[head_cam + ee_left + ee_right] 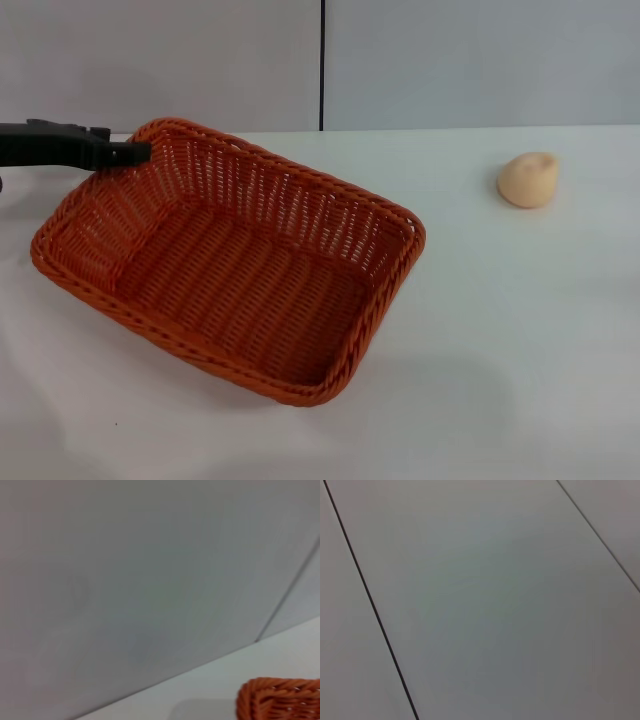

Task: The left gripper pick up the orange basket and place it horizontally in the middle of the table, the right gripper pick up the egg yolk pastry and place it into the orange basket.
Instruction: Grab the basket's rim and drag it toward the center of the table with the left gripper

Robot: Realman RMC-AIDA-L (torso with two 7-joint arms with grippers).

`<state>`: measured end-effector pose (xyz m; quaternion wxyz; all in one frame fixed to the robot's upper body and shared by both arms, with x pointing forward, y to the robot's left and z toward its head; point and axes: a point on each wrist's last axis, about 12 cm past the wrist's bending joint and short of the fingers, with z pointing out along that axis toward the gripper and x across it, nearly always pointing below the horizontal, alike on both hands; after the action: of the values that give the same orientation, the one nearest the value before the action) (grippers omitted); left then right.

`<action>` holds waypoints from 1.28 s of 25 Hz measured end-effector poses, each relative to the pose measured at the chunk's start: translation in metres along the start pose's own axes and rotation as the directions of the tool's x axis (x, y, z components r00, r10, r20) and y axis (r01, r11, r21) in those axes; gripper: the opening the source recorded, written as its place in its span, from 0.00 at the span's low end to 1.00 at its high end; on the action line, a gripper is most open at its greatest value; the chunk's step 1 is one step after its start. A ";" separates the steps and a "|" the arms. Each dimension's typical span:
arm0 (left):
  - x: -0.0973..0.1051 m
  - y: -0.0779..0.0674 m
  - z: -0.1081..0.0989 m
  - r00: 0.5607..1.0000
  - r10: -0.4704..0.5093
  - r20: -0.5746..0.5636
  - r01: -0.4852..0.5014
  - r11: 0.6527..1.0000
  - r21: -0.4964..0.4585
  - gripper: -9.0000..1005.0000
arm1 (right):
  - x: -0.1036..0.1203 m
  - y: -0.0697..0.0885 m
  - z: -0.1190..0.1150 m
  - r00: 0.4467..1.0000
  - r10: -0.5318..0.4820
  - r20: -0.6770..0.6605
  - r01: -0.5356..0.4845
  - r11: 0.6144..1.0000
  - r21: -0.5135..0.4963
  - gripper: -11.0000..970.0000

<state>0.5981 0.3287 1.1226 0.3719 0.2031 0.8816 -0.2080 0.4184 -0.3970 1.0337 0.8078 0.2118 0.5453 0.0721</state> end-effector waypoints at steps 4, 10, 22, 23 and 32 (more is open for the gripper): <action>0.001 0.001 -0.001 1.000 -0.022 -0.004 0.022 1.000 -0.005 0.62 | -0.001 -0.001 0.000 1.000 -0.002 0.004 0.002 1.000 0.005 0.75; 0.002 0.001 0.000 1.000 -0.020 -0.015 0.020 1.000 -0.003 0.41 | -0.001 -0.002 0.001 1.000 -0.003 0.005 0.003 1.000 0.013 0.75; -0.001 -0.002 -0.008 0.993 -0.115 -0.019 0.116 0.992 0.058 0.20 | 0.003 -0.001 0.003 1.000 0.003 -0.016 -0.003 1.000 0.017 0.75; -0.001 -0.002 -0.010 0.992 -0.125 -0.017 0.126 0.990 0.067 0.20 | 0.003 -0.001 0.003 1.000 0.003 -0.018 -0.003 1.000 0.018 0.75; 0.001 0.001 -0.053 0.953 -0.291 0.080 0.262 0.929 0.261 0.19 | 0.006 0.001 0.009 1.000 0.006 -0.031 -0.005 1.000 0.015 0.75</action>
<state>0.5672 0.3573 1.1557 0.3619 0.1089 0.8451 -0.3780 0.4286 -0.3967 1.0316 0.7975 0.2182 0.5576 0.0735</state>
